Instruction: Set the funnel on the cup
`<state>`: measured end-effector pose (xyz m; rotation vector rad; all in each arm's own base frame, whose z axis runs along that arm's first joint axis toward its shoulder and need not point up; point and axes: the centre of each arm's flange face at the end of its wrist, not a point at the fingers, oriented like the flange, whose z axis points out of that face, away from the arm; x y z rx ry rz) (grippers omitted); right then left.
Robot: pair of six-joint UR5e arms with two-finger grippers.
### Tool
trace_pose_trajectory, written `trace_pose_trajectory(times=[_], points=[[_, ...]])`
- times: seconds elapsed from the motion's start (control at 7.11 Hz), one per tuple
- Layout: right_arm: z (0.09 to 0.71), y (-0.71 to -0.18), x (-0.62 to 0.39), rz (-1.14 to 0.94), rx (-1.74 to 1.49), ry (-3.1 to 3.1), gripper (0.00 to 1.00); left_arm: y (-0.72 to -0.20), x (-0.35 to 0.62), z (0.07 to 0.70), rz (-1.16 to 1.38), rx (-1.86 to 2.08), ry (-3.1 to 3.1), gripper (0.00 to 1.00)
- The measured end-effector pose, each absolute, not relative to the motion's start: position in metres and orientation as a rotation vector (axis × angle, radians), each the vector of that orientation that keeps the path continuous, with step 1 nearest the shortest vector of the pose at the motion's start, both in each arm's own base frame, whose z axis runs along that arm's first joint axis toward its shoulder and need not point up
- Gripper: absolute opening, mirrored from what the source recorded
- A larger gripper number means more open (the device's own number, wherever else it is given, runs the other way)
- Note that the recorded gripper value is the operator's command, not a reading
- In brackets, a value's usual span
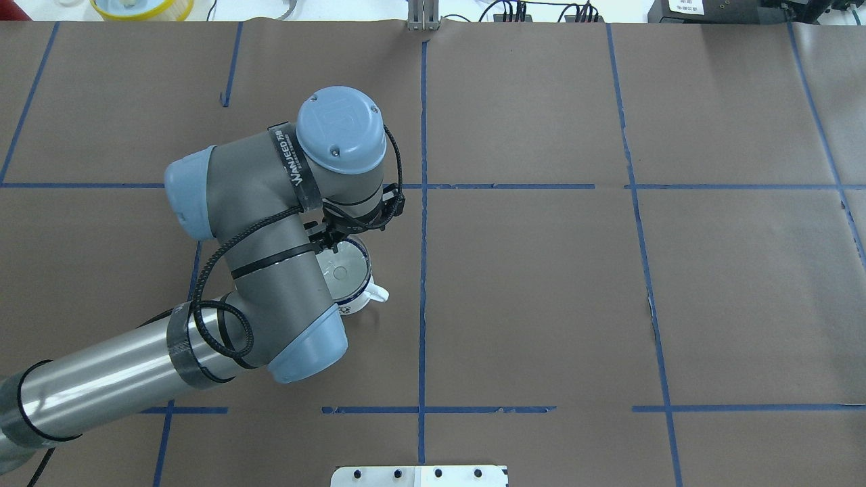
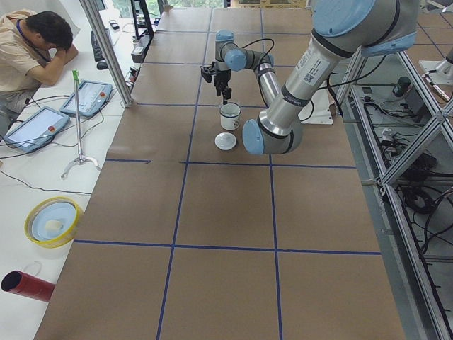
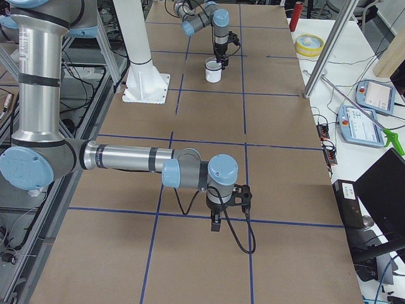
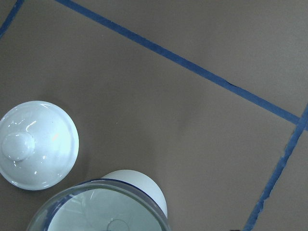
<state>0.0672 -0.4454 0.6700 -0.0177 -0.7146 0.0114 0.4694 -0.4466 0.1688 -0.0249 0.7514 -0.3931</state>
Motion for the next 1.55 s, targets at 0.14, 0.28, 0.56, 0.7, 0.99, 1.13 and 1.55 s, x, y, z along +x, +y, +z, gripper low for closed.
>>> trace_pose_trajectory(times=[0.14, 0.28, 0.56, 0.7, 0.99, 1.13, 1.55], points=[[0.670, -0.445, 0.067, 0.011, -0.018, -0.715, 1.00, -0.453, 0.424, 0.182, -0.309, 0.044, 0.766, 1.00], [0.670, -0.445, 0.067, 0.011, -0.018, -0.715, 1.00, -0.466, 0.380, 0.203, -0.230, 0.090, 0.766, 1.00], [0.670, -0.445, 0.067, 0.011, -0.018, -0.715, 1.00, -0.498, 0.280, 0.287, -0.036, 0.141, 0.762, 1.00], [0.670, -0.445, 0.067, 0.011, -0.018, -0.715, 1.00, -0.505, 0.225, 0.343, 0.041, 0.181, 0.745, 1.00], [0.670, -0.445, 0.067, 0.011, -0.018, -0.715, 1.00, -0.501, 0.098, 0.463, 0.159, 0.249, 0.682, 1.00], [0.670, -0.445, 0.067, 0.011, -0.018, -0.715, 1.00, -0.488, 0.035, 0.523, 0.215, 0.258, 0.673, 1.00], [0.670, -0.445, 0.067, 0.011, -0.018, -0.715, 1.00, -0.435, -0.067, 0.671, 0.119, 0.115, 0.712, 1.00]])
